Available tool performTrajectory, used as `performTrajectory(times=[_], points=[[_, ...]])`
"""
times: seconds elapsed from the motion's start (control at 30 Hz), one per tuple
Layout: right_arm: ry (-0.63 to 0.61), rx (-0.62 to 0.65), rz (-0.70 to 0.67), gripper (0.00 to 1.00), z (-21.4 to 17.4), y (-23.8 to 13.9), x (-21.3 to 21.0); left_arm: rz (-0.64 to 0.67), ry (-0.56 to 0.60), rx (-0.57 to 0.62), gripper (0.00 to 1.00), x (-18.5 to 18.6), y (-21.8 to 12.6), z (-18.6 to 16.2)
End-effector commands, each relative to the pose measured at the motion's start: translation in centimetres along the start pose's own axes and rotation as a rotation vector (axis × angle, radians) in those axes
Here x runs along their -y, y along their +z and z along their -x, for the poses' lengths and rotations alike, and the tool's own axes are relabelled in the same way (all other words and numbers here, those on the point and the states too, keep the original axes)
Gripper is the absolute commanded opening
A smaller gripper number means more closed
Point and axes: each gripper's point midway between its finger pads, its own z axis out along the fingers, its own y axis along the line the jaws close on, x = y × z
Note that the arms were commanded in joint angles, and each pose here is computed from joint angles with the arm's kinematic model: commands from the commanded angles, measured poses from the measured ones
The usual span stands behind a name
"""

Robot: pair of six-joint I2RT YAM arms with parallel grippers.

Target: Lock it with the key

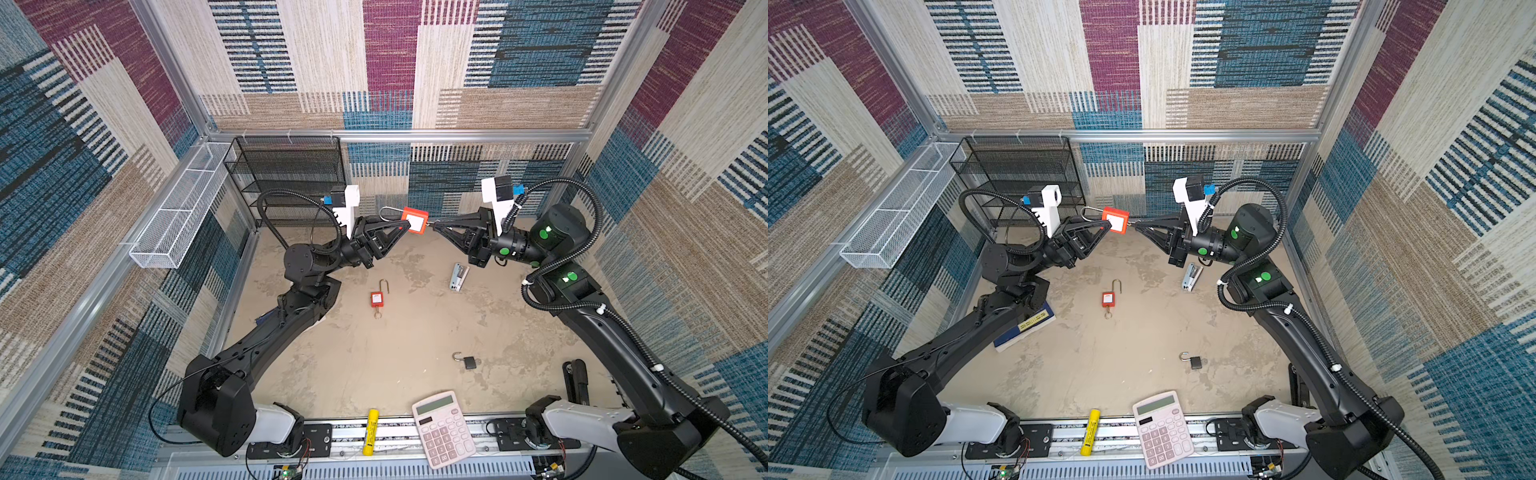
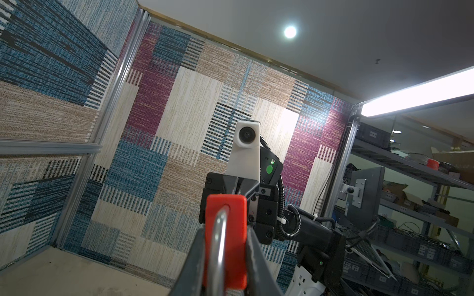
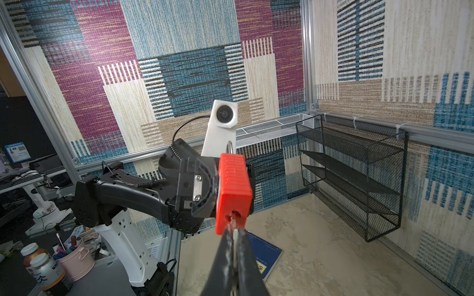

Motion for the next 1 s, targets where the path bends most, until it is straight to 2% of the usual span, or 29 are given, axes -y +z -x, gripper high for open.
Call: performTrajectory(times=[0.0,0.33,0.4,0.53,0.73,0.97], points=[[-0.093,0.051,0.012,0.0,1.7,-0.6,-1.1,0.083,0.005,0.098,0.0,-1.3,-1.1,2.6],[-0.062,0.078,-0.021,0.0,1.8,-0.7,-0.5,0.148,0.068,0.099,0.0,-1.2,-4.0,4.4],[-0.061,0.069,-0.041,0.0,1.7,-0.8,-0.3,0.173,0.066,0.067,0.0,-1.4,-4.7,4.3],[-0.057,0.045,-0.073,0.0,1.1,-1.1,-0.1,0.254,0.058,-0.083,0.0,-2.1,-6.0,2.1],[-0.056,-0.009,-0.197,0.0,-1.8,-1.9,2.1,0.446,0.018,-0.371,0.0,-2.9,-9.5,-3.8],[-0.037,-0.082,-0.295,0.0,-5.1,-2.4,4.5,0.524,-0.032,-0.537,0.0,-2.6,-12.4,-7.8]])
